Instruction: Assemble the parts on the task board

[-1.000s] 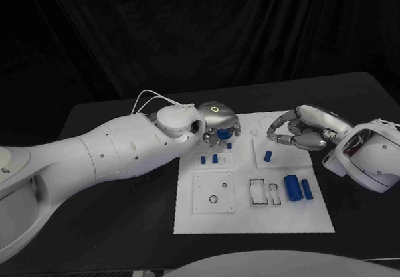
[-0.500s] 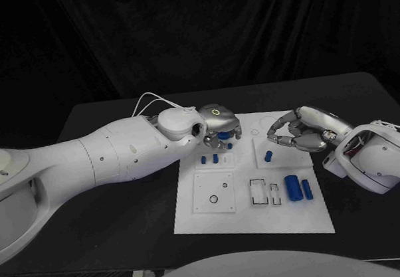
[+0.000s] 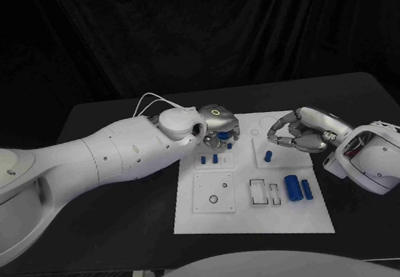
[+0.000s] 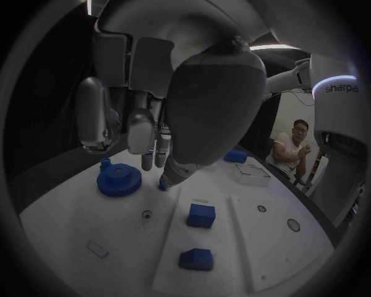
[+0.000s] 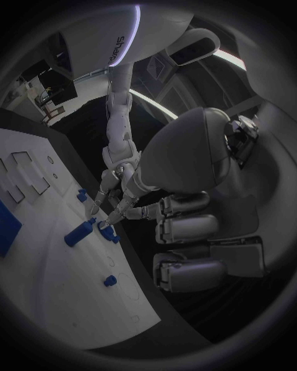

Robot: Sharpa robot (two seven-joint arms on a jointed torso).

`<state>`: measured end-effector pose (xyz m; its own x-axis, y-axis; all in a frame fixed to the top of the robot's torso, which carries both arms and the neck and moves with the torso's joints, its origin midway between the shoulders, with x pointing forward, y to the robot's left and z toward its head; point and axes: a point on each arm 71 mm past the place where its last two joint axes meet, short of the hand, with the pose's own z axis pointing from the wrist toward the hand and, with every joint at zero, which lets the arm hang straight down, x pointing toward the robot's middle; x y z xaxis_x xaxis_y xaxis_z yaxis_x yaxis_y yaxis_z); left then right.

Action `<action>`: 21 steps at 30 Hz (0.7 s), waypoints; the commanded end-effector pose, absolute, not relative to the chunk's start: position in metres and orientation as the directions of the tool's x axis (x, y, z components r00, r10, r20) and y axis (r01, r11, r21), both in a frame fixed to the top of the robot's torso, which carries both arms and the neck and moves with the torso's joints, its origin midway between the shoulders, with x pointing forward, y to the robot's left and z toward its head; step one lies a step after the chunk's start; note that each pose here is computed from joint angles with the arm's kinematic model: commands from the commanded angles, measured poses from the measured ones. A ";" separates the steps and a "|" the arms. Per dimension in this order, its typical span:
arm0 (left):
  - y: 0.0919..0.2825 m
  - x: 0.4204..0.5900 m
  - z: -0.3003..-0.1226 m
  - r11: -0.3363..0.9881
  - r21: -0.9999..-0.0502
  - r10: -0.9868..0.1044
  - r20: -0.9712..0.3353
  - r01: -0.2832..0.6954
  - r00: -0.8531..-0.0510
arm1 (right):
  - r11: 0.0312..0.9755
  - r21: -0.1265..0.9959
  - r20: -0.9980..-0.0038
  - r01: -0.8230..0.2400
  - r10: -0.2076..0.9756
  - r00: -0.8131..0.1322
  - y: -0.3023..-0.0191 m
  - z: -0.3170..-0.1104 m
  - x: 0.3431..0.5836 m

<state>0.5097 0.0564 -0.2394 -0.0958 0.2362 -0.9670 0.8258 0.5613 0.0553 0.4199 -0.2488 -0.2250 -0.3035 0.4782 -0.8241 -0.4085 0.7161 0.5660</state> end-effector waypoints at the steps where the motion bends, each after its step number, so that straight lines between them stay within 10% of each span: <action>1: 0.054 0.508 -0.242 0.554 0.050 0.243 -0.964 0.831 -0.104 | 0.715 0.564 -0.826 -0.413 0.474 -0.306 -0.248 -0.226 0.419; 21: 0.048 0.505 -0.248 0.543 0.037 0.248 -0.962 0.839 -0.118 | 0.716 0.564 -0.825 -0.412 0.473 -0.308 -0.249 -0.226 0.418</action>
